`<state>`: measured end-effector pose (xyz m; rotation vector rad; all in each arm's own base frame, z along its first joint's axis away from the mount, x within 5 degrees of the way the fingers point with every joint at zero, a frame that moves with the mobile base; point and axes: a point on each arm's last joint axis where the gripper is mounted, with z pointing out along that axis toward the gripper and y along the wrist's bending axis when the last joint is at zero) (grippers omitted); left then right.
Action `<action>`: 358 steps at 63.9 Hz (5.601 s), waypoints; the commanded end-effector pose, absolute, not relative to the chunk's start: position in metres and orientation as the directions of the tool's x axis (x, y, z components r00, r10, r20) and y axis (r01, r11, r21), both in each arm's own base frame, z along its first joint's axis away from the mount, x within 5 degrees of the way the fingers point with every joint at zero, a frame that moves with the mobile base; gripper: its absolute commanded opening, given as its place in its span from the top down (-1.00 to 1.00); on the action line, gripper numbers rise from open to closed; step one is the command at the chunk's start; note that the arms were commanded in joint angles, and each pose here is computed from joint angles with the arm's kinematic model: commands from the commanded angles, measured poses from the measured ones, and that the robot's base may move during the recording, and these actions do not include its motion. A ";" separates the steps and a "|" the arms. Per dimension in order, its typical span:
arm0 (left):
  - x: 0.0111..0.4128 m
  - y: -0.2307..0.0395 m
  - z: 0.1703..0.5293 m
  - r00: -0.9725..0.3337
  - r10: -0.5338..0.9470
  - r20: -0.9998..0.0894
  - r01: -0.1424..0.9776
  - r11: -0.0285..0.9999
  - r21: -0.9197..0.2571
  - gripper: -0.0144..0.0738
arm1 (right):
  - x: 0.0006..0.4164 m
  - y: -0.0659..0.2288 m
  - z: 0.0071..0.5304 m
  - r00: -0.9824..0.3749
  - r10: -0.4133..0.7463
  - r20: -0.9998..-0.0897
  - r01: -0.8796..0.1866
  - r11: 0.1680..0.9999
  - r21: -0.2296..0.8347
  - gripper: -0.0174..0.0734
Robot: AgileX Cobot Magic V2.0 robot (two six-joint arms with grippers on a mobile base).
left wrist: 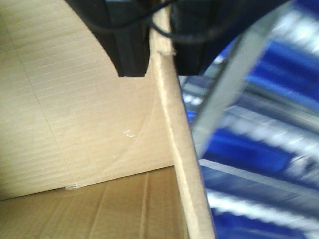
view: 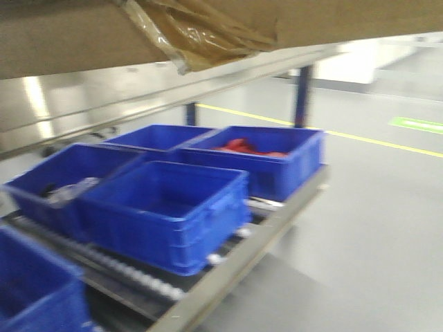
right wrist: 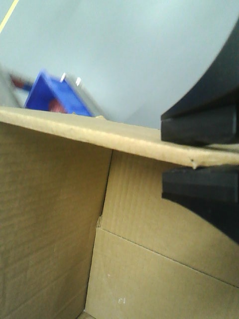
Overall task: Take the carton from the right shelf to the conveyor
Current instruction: 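Hold the carton with both grippers while the base backs away, then carry the carton with both grippers across the floor, then bring the held carton over the black conveyor belt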
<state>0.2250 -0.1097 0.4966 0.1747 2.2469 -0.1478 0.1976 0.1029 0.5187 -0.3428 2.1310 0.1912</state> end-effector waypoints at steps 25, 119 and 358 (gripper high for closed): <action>0.220 -0.114 0.503 -0.589 0.064 -0.805 0.223 0.971 -0.085 0.71 | 0.195 0.104 0.528 -0.454 -0.147 -0.879 -0.348 0.937 0.023 0.77; 0.220 -0.114 0.503 -0.589 0.064 -0.805 0.223 0.971 -0.085 0.71 | 0.195 0.104 0.528 -0.454 -0.147 -0.879 -0.348 0.937 0.023 0.77; 0.228 -0.093 0.511 -0.501 0.151 -0.852 0.078 0.989 0.129 0.71 | 0.199 0.107 0.535 -0.383 -0.119 -0.916 -0.362 0.932 0.030 0.77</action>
